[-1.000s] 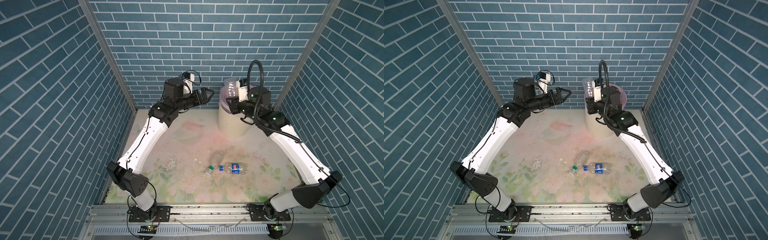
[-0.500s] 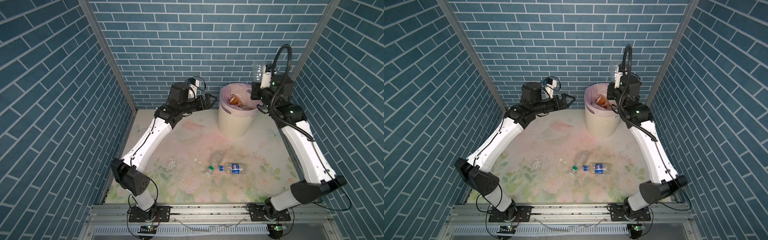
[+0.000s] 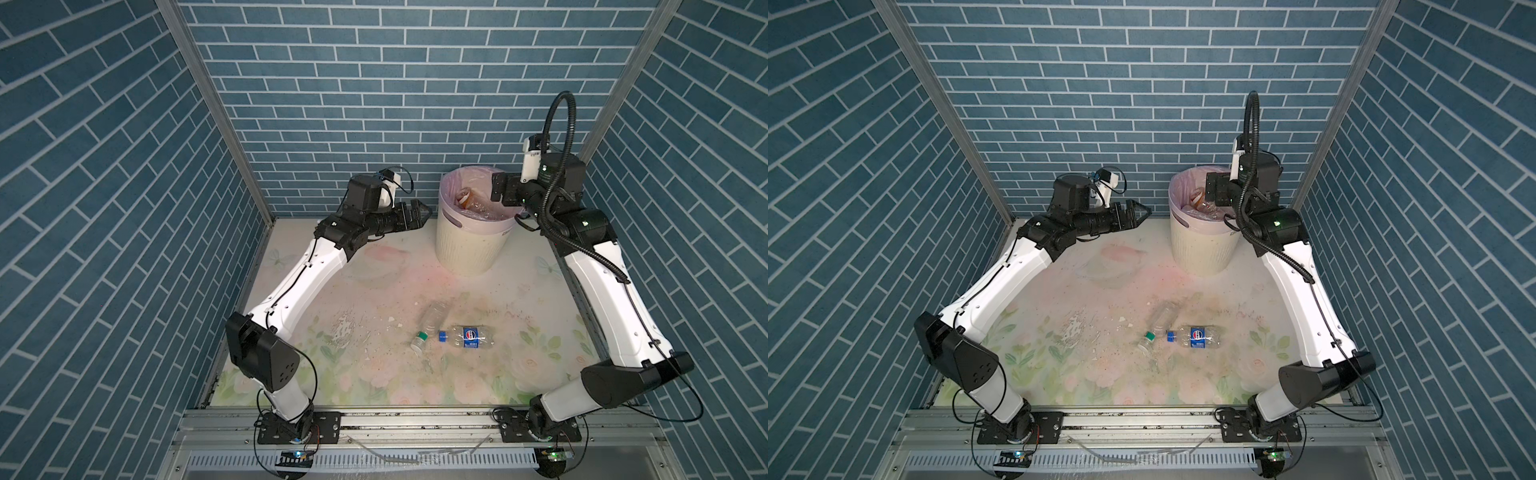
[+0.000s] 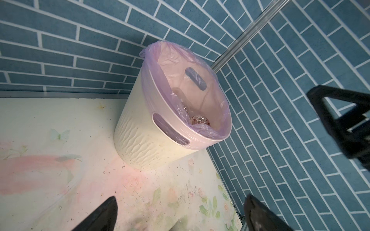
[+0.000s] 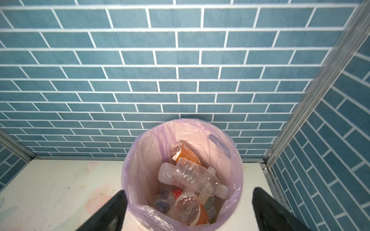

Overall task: Throw the plastic bottles in the bin
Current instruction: Throw the plastic bottle into the trash bin, then pick up the plastic bottle from the center of the table.

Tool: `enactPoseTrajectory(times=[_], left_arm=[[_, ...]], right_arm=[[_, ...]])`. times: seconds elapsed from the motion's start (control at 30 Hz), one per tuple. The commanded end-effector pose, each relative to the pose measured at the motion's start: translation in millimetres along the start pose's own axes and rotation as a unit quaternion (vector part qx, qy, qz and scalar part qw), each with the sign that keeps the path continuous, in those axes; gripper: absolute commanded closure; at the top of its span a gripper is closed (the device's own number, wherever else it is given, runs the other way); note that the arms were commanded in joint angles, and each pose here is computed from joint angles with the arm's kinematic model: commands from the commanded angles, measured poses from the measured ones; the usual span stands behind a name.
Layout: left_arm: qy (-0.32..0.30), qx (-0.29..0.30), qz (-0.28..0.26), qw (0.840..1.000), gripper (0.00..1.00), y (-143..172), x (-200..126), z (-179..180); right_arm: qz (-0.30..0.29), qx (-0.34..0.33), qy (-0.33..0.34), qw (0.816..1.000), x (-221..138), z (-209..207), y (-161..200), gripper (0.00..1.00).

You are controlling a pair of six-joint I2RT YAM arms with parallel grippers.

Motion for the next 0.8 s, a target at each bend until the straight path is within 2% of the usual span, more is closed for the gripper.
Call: enactPoseTrajectory(times=[0.0, 0.27, 0.57, 0.77], left_arm=[[-0.014, -0.001, 0.03, 0.999, 0.01, 14.9, 9.6, 10.5], [-0.061, 0.004, 0.097, 0.993, 0.01, 55.8, 9.8, 36.3], [-0.105, 0.002, 0.155, 0.982, 0.01, 94.0, 0.9, 57.6], [-0.13, -0.009, 0.18, 0.975, 0.01, 125.0, -18.2, 68.9]], right_arm=[[-0.009, 0.008, -0.023, 1.0, -5.1, 6.1, -3.1, 0.02], [0.015, -0.016, -0.067, 0.998, -5.8, 34.2, 14.8, 0.01], [0.076, -0.055, -0.118, 0.989, 1.4, 81.8, 62.6, 0.01], [0.125, -0.064, -0.137, 0.981, 8.0, 99.3, 98.8, 0.01]])
Point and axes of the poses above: each gripper's point midway between its finger pads, its own x axis out along the fingers, its own z axis along the line the jaws close on, y = z × x, the point moved 8 cm from there along -x, back along the fingers, and after that the axes turned 4 degrees about x, right-handed, at the moved point
